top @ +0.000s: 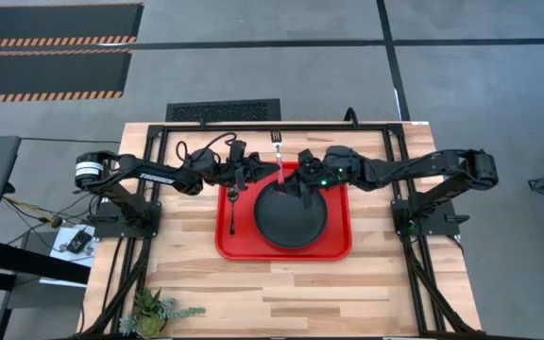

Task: Pick and place plate/cup/fork/spoon on tray
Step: Put the pink fork on the orange tray

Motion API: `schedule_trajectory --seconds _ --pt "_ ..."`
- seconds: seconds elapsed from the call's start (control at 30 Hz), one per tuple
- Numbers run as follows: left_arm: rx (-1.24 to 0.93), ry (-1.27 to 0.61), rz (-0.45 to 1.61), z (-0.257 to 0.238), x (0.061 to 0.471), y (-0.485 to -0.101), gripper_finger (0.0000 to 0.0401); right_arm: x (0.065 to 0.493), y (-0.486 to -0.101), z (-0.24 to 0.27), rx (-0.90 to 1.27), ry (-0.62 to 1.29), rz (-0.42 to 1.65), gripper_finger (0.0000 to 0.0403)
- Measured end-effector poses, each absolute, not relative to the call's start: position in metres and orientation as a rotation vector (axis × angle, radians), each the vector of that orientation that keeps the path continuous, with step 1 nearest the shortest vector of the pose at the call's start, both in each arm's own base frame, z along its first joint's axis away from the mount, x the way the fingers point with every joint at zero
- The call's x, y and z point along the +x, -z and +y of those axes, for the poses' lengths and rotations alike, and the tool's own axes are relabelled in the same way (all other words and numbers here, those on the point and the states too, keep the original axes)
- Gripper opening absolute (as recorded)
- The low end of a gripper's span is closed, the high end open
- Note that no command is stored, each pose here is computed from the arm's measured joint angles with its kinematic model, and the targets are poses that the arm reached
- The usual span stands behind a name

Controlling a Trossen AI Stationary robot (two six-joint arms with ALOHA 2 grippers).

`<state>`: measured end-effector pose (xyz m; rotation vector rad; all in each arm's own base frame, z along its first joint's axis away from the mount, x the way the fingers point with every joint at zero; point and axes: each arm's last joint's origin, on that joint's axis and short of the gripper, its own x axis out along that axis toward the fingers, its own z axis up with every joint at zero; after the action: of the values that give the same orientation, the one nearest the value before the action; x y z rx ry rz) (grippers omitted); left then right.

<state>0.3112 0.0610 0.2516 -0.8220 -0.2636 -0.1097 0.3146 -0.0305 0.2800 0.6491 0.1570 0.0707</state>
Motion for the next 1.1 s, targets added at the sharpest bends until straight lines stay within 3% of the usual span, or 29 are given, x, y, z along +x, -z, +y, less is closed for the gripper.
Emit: schedule_trajectory --seconds 0.17,0.4,0.6,0.87,1.1 --pt "-0.807 0.115 -0.272 0.062 0.311 -0.253 0.0011 0.313 -0.282 -0.032 0.647 -0.044 0.148 0.0027" --pt "-0.832 0.128 -0.272 0.066 0.309 -0.254 0.0040 0.312 -0.282 -0.039 0.609 -0.033 0.145 0.0041" --pt "-0.810 0.131 -0.270 0.067 0.308 -0.255 0.0076 0.310 -0.284 -0.045 0.584 -0.016 0.131 0.0027" --pt "-0.761 0.129 -0.263 0.067 0.305 -0.259 0.0129 0.296 -0.296 -0.055 0.560 0.026 0.122 0.0037" --pt "-0.699 0.119 -0.271 0.066 0.302 -0.265 0.0154 0.278 -0.306 -0.062 0.543 0.070 0.134 0.0030"
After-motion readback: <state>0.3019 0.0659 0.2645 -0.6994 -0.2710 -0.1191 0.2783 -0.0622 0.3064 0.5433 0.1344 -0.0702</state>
